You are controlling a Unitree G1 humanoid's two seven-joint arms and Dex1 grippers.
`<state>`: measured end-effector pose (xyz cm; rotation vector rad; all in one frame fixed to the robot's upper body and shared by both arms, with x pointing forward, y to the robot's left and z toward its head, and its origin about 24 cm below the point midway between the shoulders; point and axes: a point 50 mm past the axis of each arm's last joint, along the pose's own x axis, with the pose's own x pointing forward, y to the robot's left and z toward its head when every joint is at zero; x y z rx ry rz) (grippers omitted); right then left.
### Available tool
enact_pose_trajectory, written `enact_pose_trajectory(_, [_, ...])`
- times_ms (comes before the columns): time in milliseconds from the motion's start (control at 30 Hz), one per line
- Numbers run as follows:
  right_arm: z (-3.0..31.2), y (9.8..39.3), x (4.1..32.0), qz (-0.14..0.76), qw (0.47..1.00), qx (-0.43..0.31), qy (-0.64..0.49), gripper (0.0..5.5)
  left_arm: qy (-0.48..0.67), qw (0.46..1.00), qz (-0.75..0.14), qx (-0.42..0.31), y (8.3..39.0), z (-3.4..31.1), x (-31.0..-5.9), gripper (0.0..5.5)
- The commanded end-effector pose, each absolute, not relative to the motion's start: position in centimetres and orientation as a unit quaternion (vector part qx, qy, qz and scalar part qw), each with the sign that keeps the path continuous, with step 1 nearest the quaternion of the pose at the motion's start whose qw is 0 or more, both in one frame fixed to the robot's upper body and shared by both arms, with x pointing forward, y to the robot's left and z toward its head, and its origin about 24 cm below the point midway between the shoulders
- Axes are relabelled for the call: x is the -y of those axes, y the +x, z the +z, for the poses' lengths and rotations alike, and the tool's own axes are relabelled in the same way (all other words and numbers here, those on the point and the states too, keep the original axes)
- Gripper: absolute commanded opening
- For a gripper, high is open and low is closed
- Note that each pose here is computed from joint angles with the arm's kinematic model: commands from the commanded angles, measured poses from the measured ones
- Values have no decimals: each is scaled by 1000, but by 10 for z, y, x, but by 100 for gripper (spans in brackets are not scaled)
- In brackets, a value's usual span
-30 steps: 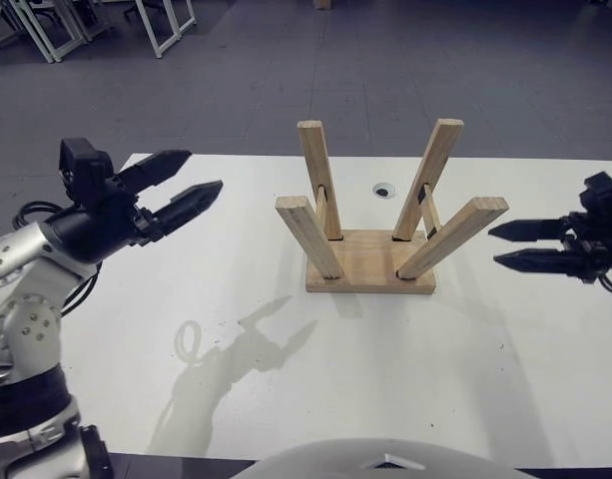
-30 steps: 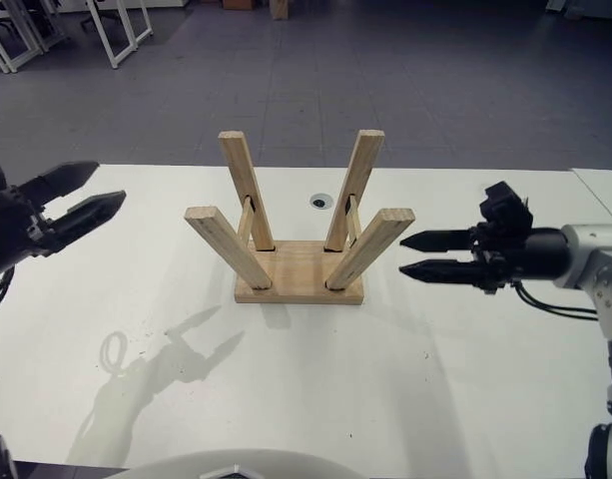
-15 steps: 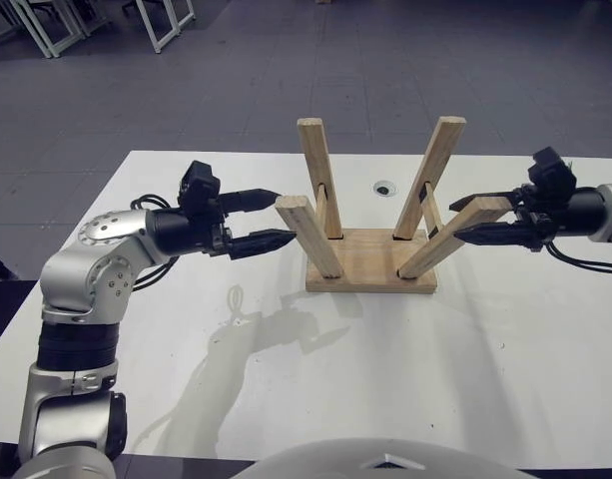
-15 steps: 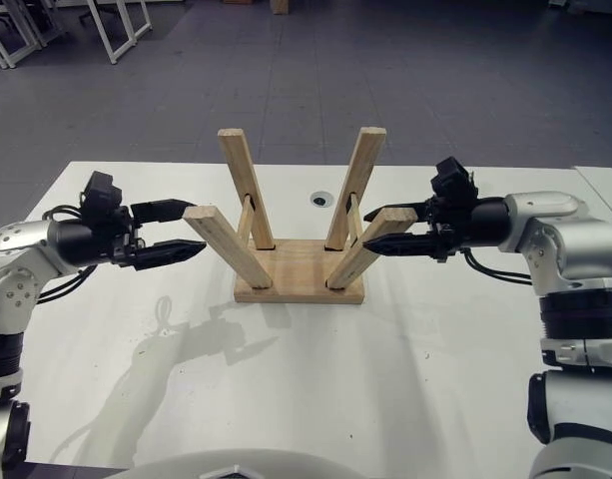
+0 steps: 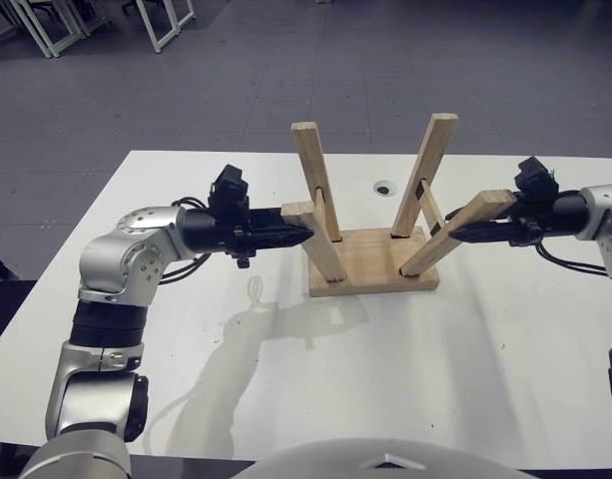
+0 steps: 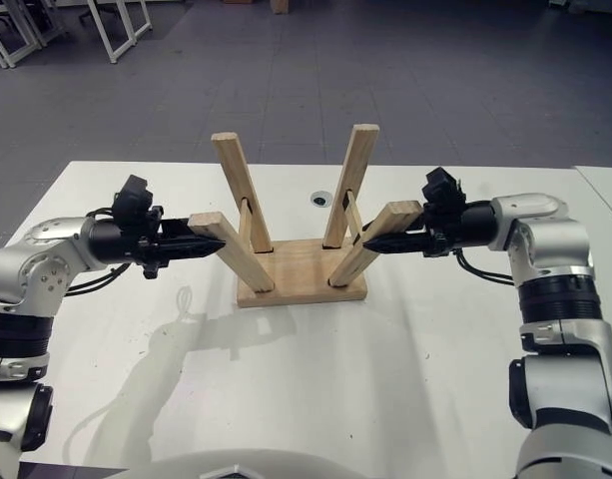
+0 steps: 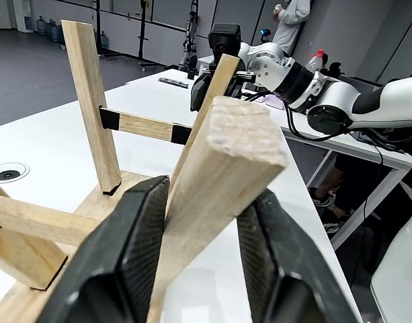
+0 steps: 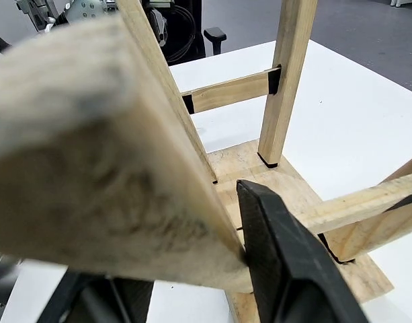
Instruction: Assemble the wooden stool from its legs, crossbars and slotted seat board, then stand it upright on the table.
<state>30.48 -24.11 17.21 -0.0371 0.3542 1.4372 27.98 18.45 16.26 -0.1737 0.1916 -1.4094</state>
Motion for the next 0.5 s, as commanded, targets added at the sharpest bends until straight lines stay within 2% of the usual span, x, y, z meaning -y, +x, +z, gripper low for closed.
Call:
enact_pose_trajectory(33, [219, 284, 239, 700, 700, -138, 33, 159, -128, 713, -687, -56, 265, 203, -187, 142])
enact_pose_trajectory(100, [239, 284, 236, 709, 684, -144, 93, 124, -168, 714, -678, -55, 266, 218, -195, 111])
enact_pose_trajectory(167, [231, 298, 227, 687, 673, -197, 191, 110, -248, 731, -631, -77, 284, 220, -203, 104])
enact_pose_trajectory(233, [196, 318, 212, 626, 690, -272, 241, 103, -322, 752, -564, -110, 310, 199, -202, 104])
enact_pose_trajectory(300, [145, 337, 195, 535, 721, -353, 264, 104, -378, 763, -496, -168, 331, 156, -191, 104])
enact_pose_trajectory(333, [125, 343, 188, 495, 732, -379, 275, 104, -403, 764, -463, -198, 338, 137, -186, 144])
enact_pose_trajectory(400, [103, 352, 176, 436, 752, -395, 299, 170, -437, 771, -398, -236, 347, 112, -187, 185])
enact_pose_trajectory(500, [102, 363, 162, 398, 766, -365, 349, 234, -481, 776, -337, -230, 355, 104, -200, 231])
